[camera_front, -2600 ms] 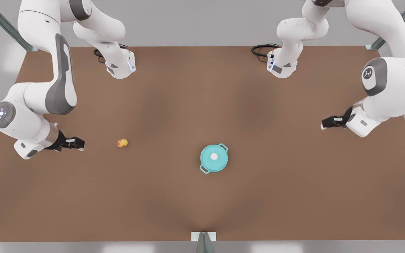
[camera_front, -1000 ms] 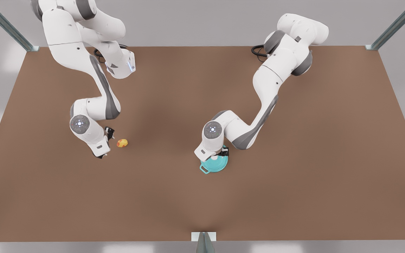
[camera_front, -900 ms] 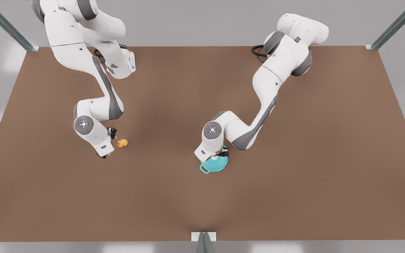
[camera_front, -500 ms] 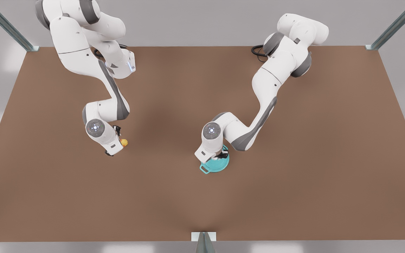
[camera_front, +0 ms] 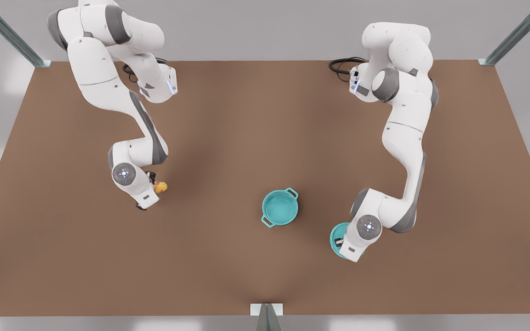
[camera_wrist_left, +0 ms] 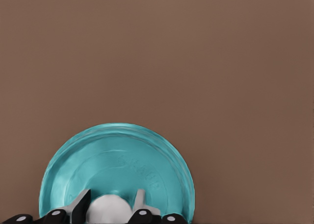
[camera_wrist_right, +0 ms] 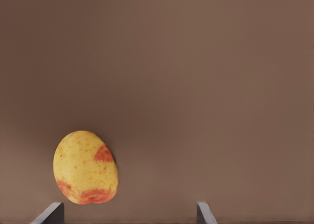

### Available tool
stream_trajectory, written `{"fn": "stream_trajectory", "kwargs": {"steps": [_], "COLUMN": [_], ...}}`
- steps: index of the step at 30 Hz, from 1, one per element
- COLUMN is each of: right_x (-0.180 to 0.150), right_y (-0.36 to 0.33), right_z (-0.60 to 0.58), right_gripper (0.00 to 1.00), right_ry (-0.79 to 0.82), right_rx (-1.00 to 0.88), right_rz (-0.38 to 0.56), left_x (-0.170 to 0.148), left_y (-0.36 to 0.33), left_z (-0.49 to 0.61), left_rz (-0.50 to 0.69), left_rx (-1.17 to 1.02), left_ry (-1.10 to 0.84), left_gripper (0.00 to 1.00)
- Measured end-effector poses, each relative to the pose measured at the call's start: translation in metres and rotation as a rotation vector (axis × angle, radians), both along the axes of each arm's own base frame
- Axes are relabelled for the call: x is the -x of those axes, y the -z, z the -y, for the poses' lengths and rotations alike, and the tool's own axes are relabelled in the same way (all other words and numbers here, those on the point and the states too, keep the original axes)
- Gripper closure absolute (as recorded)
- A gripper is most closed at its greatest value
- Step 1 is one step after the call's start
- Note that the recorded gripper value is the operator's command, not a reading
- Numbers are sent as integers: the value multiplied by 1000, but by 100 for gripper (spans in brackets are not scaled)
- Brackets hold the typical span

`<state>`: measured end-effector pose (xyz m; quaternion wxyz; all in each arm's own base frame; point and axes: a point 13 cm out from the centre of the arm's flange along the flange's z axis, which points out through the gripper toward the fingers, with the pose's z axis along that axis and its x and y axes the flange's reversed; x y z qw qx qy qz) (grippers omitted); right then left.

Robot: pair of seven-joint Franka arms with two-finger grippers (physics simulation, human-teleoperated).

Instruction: Open the pot lid and put the potato into the pot

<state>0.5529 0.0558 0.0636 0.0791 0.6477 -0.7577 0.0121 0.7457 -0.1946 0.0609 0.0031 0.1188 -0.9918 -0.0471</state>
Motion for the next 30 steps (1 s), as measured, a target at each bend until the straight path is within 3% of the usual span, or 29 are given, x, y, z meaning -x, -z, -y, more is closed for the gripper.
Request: {"fn": "stream_trajectory", "kwargs": {"steps": [4,7,8,10,11,14,15,16,17,19,21,22,30], "right_x": [-5,-7,-8,-9,-9,-10,-10,-10,-10,-10,-11,-12,5], "right_y": [0,-1,-1,-1,-1,-1,-1,-1,-1,-2,-4,-5,-6], "right_z": [5,8,10,12,12,13,13,13,13,13,13,13,16], "right_gripper": [4,10,12,15,17,27,31,34,35,34,14,11,9], "right_ry": [-2,-3,-2,-4,-7,-15,-18,-21,-24,-30,-35,-37,-48], "right_rx": [-2,-4,-4,-6,-6,-8,-8,-9,-9,-10,-10,-11,-13], "right_rz": [17,24,26,29,30,32,32,32,32,32,36,37,20], "left_x": [-12,-18,1,100,118,126,157,163,157,155,159,160,159], "left_y": [-46,-177,-236,-292,-309,-330,-322,-327,-333,-333,-331,-329,-323], "left_z": [6,-26,-63,-142,-136,-175,-201,-212,-215,-191,-152,-137,-106], "left_rz": [38,76,69,-2,1,-11,-37,-32,-26,-41,-62,-72,-81], "left_rx": [27,88,92,21,15,-13,-13,16,46,89,113,121,145], "left_ry": [58,65,56,10,23,-35,-88,-113,-117,-65,19,56,185], "left_gripper": [0,0,0,0,0,0,0,0,0,0,0,0,0]}}
